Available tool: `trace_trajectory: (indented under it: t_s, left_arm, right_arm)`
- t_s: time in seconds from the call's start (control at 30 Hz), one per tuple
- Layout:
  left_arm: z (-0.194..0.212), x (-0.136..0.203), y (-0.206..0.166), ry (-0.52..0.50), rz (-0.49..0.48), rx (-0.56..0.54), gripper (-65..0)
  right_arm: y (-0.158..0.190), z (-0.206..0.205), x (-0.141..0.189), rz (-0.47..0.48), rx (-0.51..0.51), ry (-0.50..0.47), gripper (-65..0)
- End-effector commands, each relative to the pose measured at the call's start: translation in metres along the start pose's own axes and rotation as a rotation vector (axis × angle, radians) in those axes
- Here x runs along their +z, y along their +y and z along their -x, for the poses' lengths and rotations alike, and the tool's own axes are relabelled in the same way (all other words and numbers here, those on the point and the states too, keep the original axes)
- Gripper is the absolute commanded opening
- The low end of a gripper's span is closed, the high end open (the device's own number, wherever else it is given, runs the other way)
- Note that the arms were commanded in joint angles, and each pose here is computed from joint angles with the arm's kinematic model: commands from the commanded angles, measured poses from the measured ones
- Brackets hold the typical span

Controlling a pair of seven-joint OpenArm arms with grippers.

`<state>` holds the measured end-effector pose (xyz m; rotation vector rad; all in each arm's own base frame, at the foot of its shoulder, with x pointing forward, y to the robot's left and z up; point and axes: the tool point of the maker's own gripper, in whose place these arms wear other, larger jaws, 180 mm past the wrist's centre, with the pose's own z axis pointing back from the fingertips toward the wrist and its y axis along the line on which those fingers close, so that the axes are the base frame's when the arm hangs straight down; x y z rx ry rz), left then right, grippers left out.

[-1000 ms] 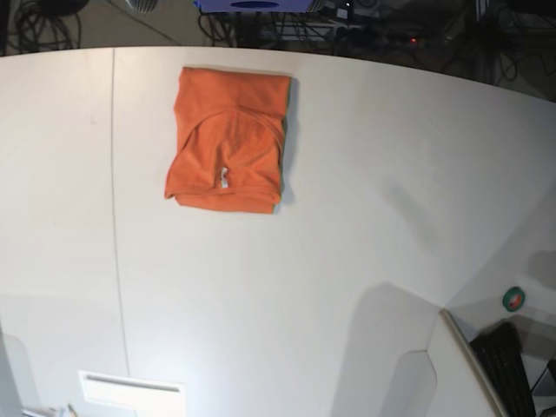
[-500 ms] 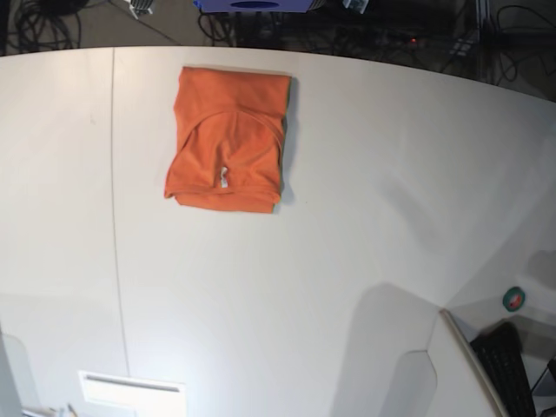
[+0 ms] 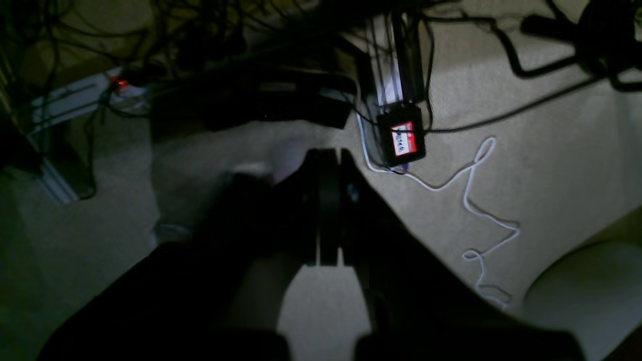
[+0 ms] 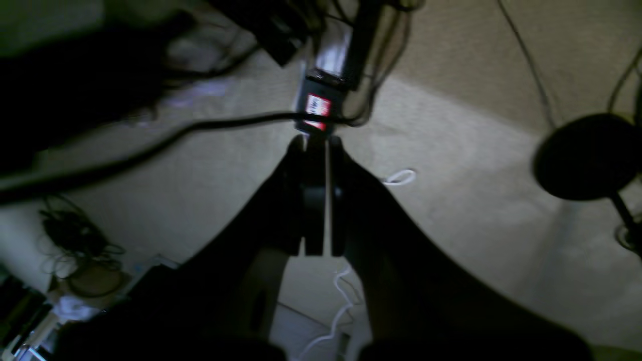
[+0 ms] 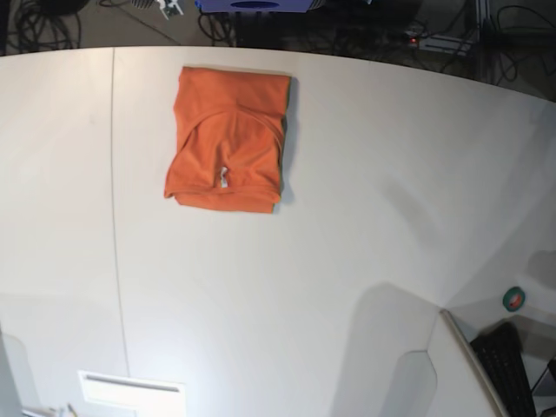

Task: Layout the t-shirt on the table in an organized manner, then fold the t-shirt properly

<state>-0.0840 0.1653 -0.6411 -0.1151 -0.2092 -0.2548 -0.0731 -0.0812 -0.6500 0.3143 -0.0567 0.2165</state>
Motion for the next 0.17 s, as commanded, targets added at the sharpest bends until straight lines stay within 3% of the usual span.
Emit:
trace_trajectory:
  t_s: [0.0,0.13]
  left_arm:
    - [0.0092,0.0042,0.0007,0.01,-0.002,-0.002,-65.0]
    - [0.0065,0.0032,0.0017,0.006,-0.004,-0.001,-65.0]
  right_arm:
    - [0.0073,0.01,0.0009,-0.016,-0.008,0.011,-65.0]
    - [0.0131,0.0124,0.0003,-0.024,-0.012,0.013,-65.0]
